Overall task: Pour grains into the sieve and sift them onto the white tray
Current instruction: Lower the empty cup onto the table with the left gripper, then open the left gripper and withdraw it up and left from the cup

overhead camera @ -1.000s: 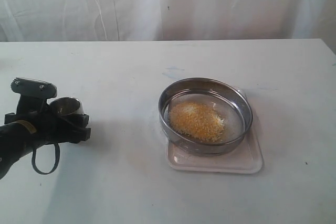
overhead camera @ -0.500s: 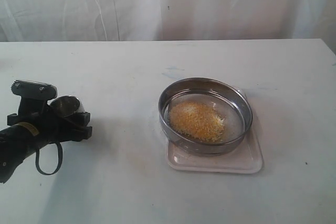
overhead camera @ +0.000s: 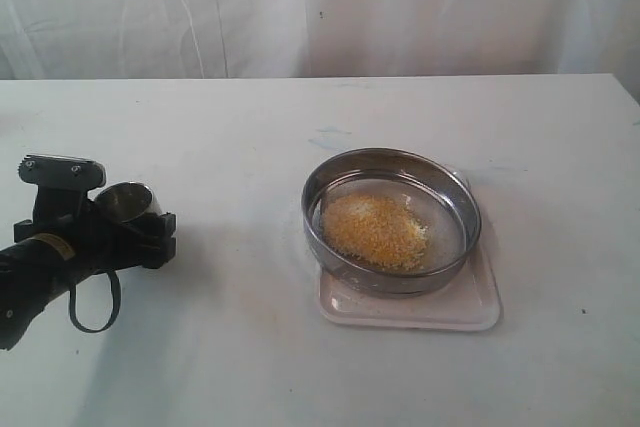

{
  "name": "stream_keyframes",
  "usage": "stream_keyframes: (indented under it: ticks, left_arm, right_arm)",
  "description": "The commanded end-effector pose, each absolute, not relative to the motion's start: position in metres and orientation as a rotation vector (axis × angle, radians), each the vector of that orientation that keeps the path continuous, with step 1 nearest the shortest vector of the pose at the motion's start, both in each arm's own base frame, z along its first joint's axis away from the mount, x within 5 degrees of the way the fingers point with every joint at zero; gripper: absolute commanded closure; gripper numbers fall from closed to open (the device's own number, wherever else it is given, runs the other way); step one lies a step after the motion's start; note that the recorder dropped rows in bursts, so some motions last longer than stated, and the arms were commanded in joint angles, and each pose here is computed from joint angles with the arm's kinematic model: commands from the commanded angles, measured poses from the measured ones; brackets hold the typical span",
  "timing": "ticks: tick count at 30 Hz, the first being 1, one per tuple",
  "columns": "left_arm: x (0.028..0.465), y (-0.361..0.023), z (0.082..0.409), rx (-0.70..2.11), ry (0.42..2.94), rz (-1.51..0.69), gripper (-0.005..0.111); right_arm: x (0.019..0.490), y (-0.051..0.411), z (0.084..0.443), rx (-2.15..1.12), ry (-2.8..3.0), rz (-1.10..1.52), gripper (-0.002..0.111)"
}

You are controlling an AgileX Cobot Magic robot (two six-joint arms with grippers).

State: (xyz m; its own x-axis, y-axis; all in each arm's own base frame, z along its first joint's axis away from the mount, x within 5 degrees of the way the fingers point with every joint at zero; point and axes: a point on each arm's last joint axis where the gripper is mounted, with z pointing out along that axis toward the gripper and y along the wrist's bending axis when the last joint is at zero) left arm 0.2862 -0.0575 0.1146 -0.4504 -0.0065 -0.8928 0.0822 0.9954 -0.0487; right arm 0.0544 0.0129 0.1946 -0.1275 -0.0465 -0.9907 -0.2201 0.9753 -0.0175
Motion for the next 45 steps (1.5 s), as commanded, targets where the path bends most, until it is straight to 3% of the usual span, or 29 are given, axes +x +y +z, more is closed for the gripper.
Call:
stream_keyframes:
  ticks: [1, 23, 32, 40, 43, 45]
  left_arm:
    - [0.284, -0.056, 0.113, 0.043, 2.051, -0.100, 0.014]
    - [0.268, -0.050, 0.121, 0.021, 1.960, -0.097, 0.014]
    - [0.237, -0.042, 0.125, 0.015, 1.955, -0.082, 0.014]
    - [0.201, -0.037, 0.147, -0.016, 1.842, -0.169, 0.014]
    - [0.193, -0.041, 0.158, -0.002, 1.794, -0.265, 0.024]
    - [0.188, -0.048, 0.167, 0.077, 1.749, -0.333, 0.043]
  right_arm:
    - [0.054, 0.013, 0.194, -0.202, 1.682, 0.154, 0.108]
    - [0.054, 0.013, 0.194, -0.202, 1.682, 0.154, 0.108]
    - [0.054, 0.013, 0.194, -0.202, 1.682, 0.154, 0.108]
    - [0.054, 0.013, 0.194, -0.202, 1.682, 0.154, 0.108]
    - [0.054, 0.013, 0.194, -0.202, 1.682, 0.154, 0.108]
    - [0.054, 0.013, 0.194, -0.202, 1.682, 0.154, 0.108]
